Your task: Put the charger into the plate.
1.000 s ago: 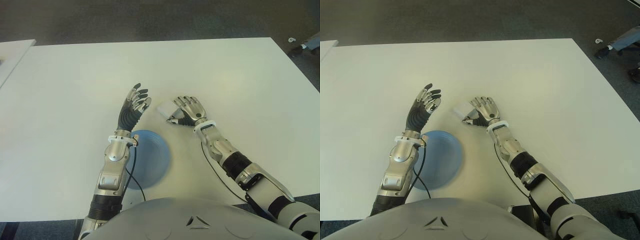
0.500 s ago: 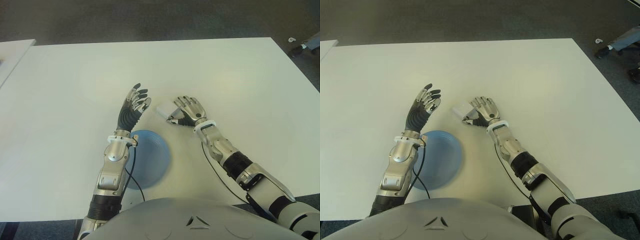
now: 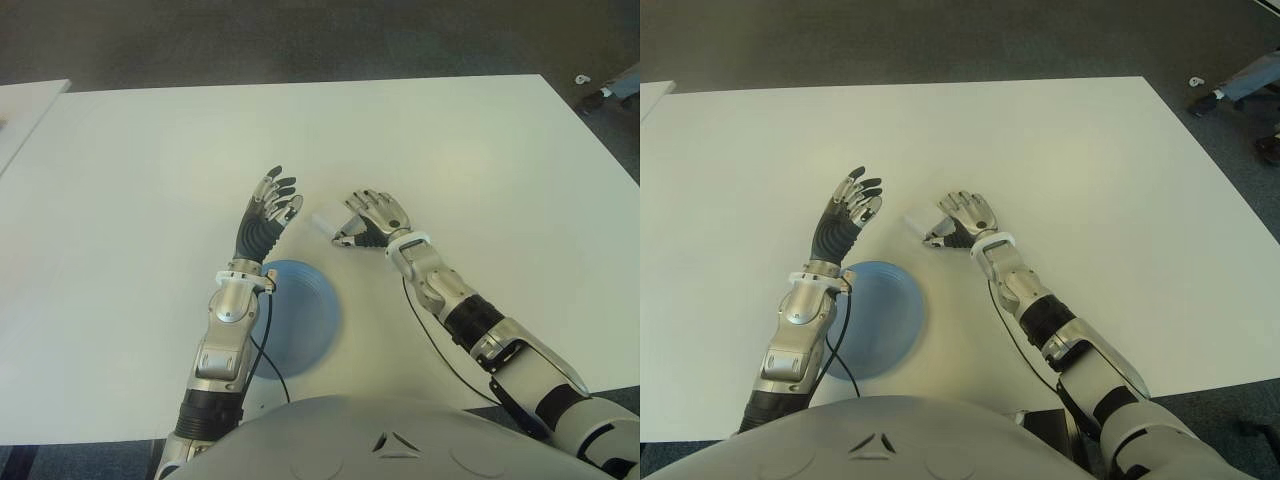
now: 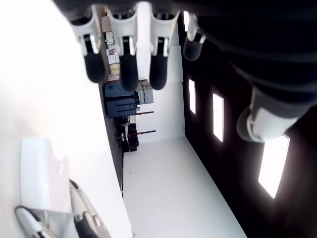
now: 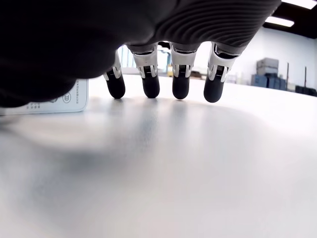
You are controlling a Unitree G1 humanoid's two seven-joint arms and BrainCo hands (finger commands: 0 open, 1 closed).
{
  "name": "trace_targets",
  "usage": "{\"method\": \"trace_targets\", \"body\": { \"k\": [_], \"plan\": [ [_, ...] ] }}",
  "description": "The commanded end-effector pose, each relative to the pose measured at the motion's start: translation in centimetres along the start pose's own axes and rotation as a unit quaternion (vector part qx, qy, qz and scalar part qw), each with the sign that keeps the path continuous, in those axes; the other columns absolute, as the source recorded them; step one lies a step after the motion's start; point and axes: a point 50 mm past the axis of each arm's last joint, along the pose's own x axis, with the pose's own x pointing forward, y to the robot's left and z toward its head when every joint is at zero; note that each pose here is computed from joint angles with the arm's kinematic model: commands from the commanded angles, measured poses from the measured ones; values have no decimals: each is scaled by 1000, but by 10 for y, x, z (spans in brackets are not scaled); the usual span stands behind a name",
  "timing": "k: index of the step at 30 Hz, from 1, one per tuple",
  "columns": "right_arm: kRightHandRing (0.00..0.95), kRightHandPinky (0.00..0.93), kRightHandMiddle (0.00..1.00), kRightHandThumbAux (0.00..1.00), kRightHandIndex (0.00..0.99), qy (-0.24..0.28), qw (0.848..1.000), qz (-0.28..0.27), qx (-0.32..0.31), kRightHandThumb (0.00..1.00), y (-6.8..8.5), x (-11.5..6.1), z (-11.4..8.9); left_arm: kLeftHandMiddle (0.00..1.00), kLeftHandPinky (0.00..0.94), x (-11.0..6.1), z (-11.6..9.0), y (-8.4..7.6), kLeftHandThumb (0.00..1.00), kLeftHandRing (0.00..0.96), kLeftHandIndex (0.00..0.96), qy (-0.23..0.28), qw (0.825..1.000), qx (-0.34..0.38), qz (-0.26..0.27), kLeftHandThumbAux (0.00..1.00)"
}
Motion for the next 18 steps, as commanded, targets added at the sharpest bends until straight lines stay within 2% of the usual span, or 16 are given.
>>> {"method": "trace_targets", "body": {
  "k": [1, 7, 18],
  "plan": [
    [0, 0, 0, 110, 0, 5, 999, 46, 23, 284, 4, -1, 8, 196, 205, -2, -3, -1, 2, 206, 0, 11, 1000, 2, -5, 514],
    [0, 0, 0, 93, 0, 19, 998, 49, 25, 318, 3, -3, 9, 192, 208, -2, -2, -1, 0, 207, 0, 10, 1000, 2, -6, 506],
    [0, 0, 0, 112, 0, 23, 998, 45, 21, 315, 6, -5, 14, 198, 211, -2, -1, -2, 0, 209, 0, 9, 1000, 1, -3, 492]
  ]
}}
